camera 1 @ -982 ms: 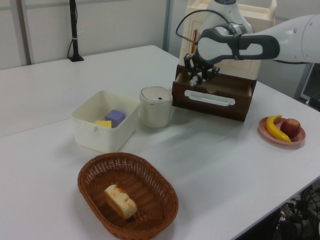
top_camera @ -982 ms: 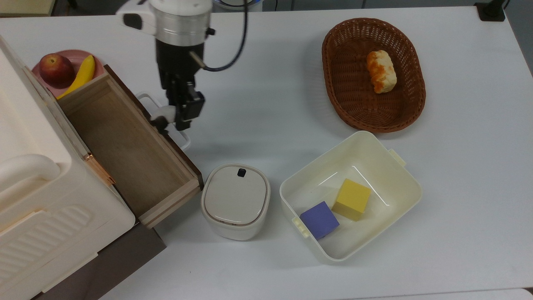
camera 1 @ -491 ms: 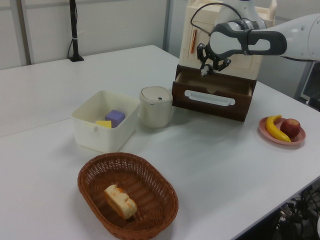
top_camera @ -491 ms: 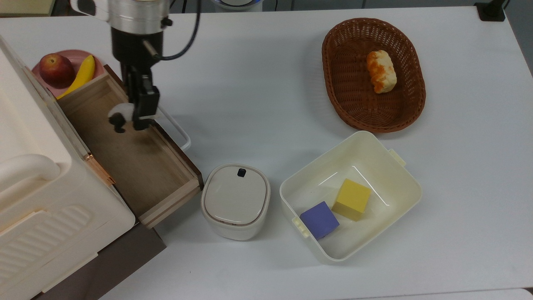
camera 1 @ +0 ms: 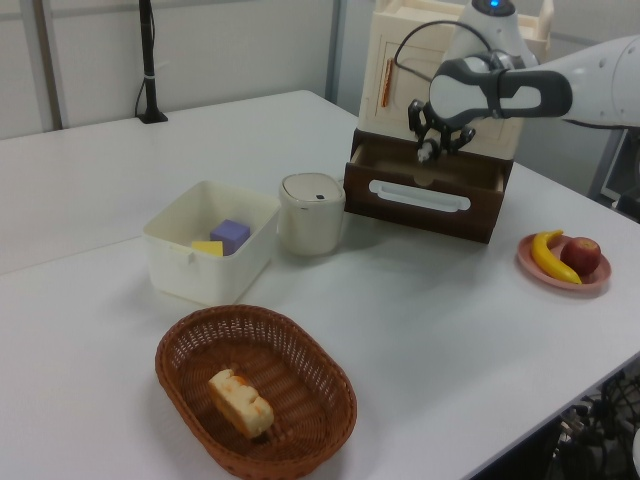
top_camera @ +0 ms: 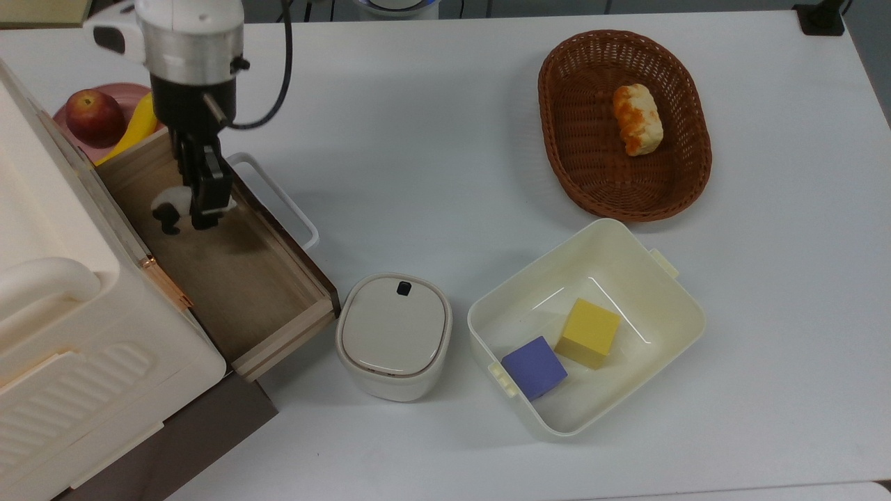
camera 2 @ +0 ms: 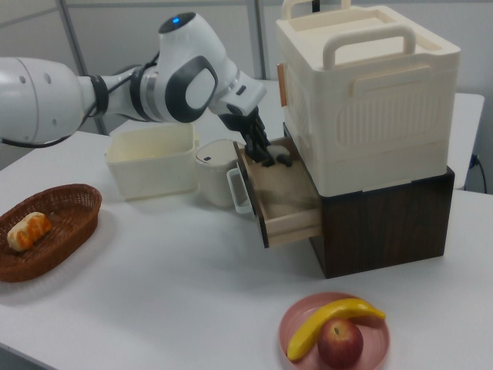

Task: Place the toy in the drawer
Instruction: 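Lower the panda toy into the drawer and open the gripper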

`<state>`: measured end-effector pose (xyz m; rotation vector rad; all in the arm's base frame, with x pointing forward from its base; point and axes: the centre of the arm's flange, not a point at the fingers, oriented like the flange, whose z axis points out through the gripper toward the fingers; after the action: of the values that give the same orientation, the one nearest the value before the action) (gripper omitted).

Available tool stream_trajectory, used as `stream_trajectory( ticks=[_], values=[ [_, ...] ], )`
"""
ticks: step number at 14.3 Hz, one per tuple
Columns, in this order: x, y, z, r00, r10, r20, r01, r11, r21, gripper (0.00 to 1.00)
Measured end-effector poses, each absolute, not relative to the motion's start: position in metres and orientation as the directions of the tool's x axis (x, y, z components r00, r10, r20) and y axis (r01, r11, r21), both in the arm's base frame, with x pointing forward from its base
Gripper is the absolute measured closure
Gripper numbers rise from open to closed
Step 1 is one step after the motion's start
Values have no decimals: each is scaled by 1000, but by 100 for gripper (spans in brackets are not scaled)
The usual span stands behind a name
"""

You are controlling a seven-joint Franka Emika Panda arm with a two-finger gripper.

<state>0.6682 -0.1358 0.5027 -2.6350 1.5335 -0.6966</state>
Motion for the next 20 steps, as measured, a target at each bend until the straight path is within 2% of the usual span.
stream_trajectory(
  ticks=[3,6,10,11,15,20],
  values=[
    [673,-138,480,447,-822,352,-822,-533,-202,59],
    [675,-138,473,453,-822,346,-822,-535,-194,58],
    [675,-138,473,453,-822,346,-822,-535,-194,16],
    [675,-138,473,453,-822,346,-822,-535,-195,13],
    [677,-136,481,450,-819,357,-816,-539,-209,12],
    [686,-101,539,453,-792,410,-758,-584,-291,8]
  ],
)
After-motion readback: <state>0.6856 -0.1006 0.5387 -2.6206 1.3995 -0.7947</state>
